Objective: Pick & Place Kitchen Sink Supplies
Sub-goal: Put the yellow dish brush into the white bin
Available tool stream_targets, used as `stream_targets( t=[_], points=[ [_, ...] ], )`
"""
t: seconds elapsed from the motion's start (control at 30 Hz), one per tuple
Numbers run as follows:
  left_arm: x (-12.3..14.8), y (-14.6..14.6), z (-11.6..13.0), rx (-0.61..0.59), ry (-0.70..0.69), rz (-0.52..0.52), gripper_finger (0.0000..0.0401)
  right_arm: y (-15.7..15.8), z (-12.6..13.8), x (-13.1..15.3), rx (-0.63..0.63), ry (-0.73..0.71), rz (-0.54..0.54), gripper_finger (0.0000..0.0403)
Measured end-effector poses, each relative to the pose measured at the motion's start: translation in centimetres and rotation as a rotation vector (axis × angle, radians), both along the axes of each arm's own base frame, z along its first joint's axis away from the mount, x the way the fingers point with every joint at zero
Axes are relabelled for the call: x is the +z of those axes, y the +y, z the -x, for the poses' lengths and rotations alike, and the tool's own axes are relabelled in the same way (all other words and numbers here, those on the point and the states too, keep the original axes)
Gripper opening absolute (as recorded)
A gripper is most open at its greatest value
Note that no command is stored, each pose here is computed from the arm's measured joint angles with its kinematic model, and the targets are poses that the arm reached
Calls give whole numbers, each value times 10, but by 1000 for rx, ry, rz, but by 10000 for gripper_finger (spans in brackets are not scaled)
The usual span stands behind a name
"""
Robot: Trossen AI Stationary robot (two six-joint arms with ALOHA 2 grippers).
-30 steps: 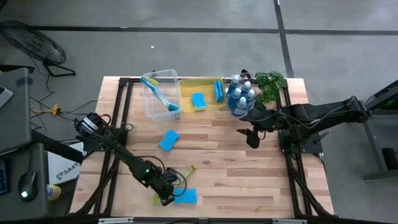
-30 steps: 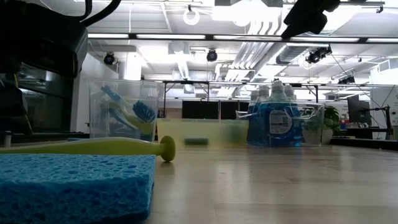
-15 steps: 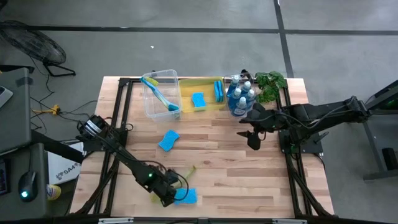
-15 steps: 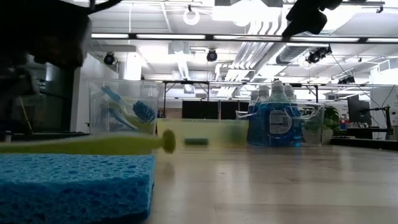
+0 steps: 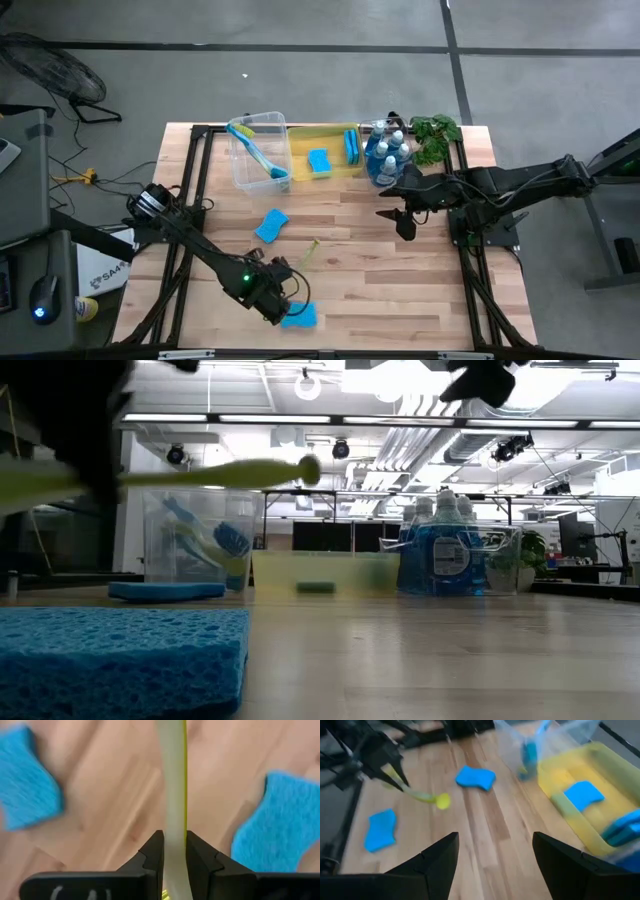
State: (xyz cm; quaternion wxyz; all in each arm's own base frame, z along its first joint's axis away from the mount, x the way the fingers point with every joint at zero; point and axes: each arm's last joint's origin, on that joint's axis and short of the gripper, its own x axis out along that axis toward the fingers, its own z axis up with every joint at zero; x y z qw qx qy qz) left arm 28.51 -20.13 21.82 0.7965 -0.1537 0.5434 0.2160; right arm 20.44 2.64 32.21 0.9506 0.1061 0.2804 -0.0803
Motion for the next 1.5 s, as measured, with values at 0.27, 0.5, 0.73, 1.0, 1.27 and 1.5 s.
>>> stream_targets(
  t=[0.27, 0.5, 0.73, 1.0, 1.27, 1.5],
  points=[
    [44, 33, -34, 2, -139, -175, 48, 5, -10, 18, 127, -206, -37, 248],
    [96, 68, -64, 1, -283, -319, 48, 4, -13, 27, 135, -296, 60, 248],
    [142, 95, -77, -13, -375, -399, 48, 2, -13, 31, 74, -335, 85, 248],
    [174, 117, -94, -65, -525, -434, 48, 3, -15, 40, 73, -434, 32, 248],
    [182, 129, -105, -97, -607, -428, 48, 3, -16, 53, 76, -563, 56, 248],
    [185, 133, -99, -36, -577, -520, 48, 0, -15, 48, -15, -508, 98, 248]
  ],
)
